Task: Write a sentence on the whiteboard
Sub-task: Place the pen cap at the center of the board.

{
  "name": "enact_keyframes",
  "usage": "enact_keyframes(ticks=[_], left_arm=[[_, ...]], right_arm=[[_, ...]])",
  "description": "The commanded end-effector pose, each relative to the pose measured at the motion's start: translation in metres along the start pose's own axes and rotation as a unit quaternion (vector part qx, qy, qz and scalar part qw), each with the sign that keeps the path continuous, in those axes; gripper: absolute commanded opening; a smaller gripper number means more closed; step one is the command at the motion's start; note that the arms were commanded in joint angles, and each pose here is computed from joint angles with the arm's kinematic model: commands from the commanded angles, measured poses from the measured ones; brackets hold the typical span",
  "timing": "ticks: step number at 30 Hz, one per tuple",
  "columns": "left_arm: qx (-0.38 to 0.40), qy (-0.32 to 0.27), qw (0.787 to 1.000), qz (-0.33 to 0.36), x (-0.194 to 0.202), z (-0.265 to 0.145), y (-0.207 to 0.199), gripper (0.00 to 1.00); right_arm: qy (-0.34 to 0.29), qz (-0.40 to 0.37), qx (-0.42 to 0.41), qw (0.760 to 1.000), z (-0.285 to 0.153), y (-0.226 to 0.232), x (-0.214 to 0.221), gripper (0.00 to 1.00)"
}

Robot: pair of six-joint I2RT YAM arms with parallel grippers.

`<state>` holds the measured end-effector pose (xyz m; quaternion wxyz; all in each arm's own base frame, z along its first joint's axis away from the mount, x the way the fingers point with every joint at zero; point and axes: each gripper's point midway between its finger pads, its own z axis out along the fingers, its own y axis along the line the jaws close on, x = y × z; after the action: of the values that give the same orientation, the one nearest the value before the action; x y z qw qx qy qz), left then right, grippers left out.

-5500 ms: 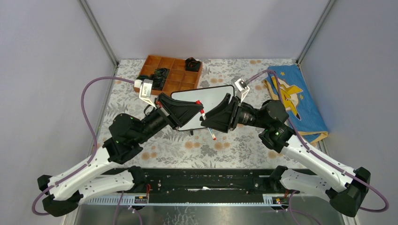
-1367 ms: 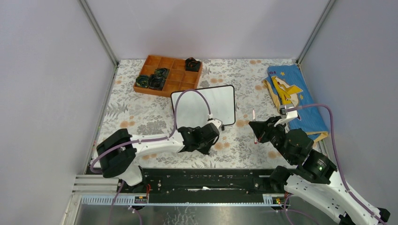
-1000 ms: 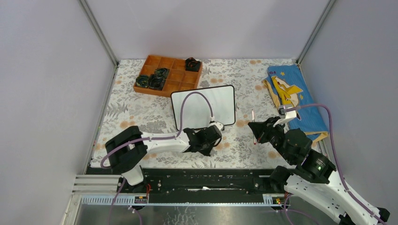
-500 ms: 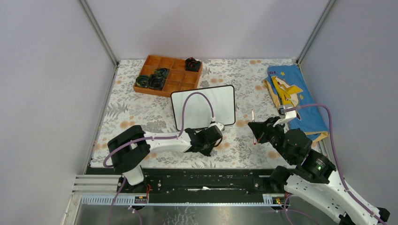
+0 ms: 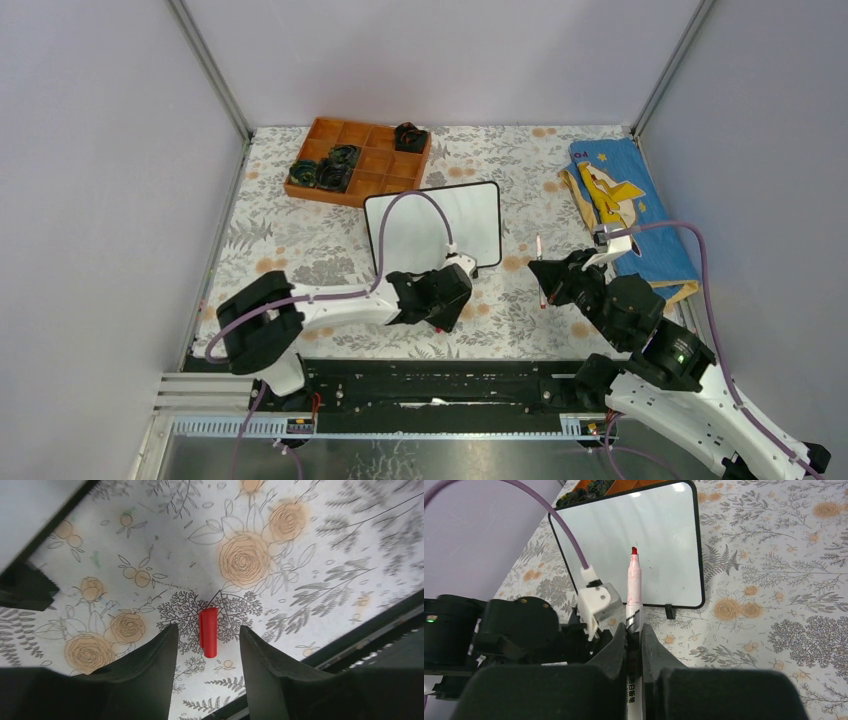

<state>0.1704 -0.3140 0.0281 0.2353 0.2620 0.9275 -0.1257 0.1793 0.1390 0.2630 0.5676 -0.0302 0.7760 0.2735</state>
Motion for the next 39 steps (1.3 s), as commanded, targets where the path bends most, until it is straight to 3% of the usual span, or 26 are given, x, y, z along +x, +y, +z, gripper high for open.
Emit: enact_keyframes(ticks=[1,6,10,14,21,32,39], left_arm=[[0.004,-0.073,0.997,-0.016,-0.034,-0.03,-0.003,0.57],[0.01,-0.137,0.99,-0.043,-0.062,-0.072,0.0,0.66],[0.014,-0.228,0.972,-0.06,-0.089,-0.125,0.013,0.75],[-0.002,-0.335,0.938,-0.086,-0.105,-0.176,0.042,0.98],[0.068,-0.485,0.862,-0.13,-0.118,-0.265,0.06,0.99],[0.298,-0.536,0.782,-0.111,-0.134,-0.347,0.0,0.98],[0.385,-0.53,0.747,-0.11,-0.155,-0.357,-0.002,0.98]], right_arm=[[-0.023,0.004,-0.019,1.0,-0.007,0.011,-0.021,0.0],[-0.027,-0.016,-0.031,0.999,-0.013,0.018,-0.035,0.0],[-0.018,-0.04,-0.068,0.997,-0.015,0.034,-0.042,0.0],[0.008,-0.057,-0.173,0.983,-0.018,0.077,-0.042,0.0],[0.011,-0.061,-0.289,0.955,-0.004,0.132,-0.048,0.0],[-0.032,-0.003,-0.413,0.91,0.025,0.198,-0.065,0.0],[-0.032,0.006,-0.403,0.915,0.028,0.194,-0.062,0.0]])
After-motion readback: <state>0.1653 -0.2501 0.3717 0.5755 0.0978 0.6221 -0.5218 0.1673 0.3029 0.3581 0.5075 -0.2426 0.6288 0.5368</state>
